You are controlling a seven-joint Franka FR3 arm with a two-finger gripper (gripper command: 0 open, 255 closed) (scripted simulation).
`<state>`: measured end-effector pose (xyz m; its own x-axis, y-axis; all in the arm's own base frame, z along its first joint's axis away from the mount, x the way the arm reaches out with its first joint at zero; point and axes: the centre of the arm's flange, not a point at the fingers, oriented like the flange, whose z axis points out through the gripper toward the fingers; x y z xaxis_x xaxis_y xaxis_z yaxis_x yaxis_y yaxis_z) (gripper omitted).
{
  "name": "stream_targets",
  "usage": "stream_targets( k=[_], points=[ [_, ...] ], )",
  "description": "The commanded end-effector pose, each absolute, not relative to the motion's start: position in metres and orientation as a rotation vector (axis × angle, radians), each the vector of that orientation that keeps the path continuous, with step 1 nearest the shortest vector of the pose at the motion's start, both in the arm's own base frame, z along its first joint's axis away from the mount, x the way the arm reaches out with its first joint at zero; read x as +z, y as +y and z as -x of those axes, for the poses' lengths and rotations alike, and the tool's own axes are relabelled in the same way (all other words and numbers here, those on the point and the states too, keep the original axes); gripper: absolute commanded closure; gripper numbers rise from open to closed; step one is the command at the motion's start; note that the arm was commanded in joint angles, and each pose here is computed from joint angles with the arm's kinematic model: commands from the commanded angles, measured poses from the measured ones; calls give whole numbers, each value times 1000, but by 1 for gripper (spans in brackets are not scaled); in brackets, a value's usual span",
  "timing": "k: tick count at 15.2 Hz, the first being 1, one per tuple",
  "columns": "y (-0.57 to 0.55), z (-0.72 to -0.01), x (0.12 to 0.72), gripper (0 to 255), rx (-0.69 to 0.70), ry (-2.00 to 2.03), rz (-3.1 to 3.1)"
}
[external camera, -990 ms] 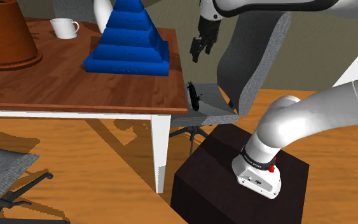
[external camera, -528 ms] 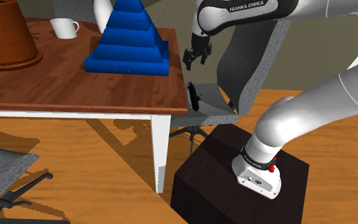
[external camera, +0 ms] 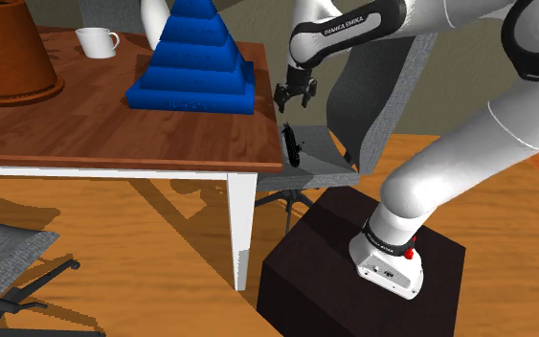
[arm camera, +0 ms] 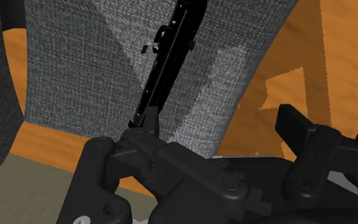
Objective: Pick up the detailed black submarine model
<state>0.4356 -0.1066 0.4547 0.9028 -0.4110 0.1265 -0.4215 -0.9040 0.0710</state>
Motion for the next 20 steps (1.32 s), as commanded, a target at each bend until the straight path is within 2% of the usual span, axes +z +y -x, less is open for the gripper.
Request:
stream_targets(
  k=[1, 11, 20],
  points=[
    [-126, -454, 408, 0, 124, -784, -2943],
    [-203, -482, 300, 0, 64, -1222, -2831],
    [-208, -483, 254, 0, 60, -1246, -2824]
  ],
)
